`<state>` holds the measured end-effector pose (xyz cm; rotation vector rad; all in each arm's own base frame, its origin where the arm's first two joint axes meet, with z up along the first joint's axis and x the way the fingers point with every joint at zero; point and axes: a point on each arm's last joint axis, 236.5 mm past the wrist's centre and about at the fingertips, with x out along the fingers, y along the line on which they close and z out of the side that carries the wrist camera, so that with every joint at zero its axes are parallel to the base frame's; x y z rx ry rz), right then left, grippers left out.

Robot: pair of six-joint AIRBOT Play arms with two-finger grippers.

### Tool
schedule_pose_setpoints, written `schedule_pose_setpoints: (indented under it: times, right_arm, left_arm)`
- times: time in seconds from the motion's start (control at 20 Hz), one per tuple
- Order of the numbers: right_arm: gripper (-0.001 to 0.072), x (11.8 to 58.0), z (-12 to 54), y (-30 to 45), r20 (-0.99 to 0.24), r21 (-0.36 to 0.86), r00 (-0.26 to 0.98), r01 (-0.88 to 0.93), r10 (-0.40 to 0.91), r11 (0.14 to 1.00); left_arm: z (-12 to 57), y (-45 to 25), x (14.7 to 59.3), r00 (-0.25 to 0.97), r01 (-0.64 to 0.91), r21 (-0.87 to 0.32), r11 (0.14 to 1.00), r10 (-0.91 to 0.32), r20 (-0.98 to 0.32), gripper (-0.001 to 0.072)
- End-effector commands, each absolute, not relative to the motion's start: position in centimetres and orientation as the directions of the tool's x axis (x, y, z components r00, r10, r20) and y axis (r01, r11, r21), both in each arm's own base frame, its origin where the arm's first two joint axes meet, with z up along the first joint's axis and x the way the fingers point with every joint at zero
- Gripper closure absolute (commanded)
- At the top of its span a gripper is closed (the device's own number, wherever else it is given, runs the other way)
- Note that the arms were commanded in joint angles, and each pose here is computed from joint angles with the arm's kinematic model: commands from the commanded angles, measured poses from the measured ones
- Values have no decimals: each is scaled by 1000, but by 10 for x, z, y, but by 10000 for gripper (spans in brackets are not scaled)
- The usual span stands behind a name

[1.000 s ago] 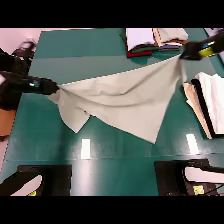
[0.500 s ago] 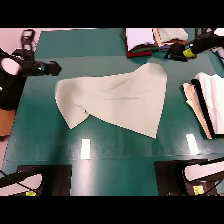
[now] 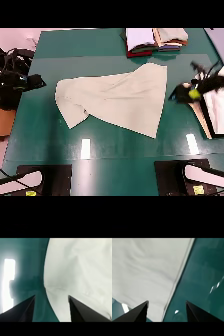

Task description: Fold the shirts.

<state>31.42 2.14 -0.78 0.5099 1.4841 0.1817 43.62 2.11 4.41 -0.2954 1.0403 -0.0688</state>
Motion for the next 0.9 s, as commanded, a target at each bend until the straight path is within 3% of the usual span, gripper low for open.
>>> schedule_pose_setpoints:
  times: [0.0, 0.15, 0.5, 0.6, 0.65, 0.85]
  right_arm:
    - [200, 245, -58, 47, -874, 466, 14, 303, 485, 831]
    - [241, 221, -75, 72, -837, 514, 10, 357, 547, 780]
    - [296, 203, -107, 117, -846, 480, -106, 275, 523, 833]
    - [585, 214, -106, 129, -863, 473, -100, 189, 496, 861]
    - [680, 223, -100, 132, -874, 466, -82, 142, 480, 873]
    - [693, 259, -55, 124, -906, 423, 18, 17, 423, 906]
  left_arm:
    - [35, 15, 426, 471, -106, -325, 940, -241, -849, 216]
    - [36, 10, 426, 471, -105, -348, 931, -262, -843, 216]
    - [36, 10, 425, 468, -106, -349, 931, -264, -844, 216]
    - [36, 10, 425, 467, -105, -349, 931, -263, -844, 216]
    - [36, 10, 425, 467, -105, -346, 932, -261, -845, 216]
    - [19, 17, 427, 441, -117, -321, 940, -241, -865, 215]
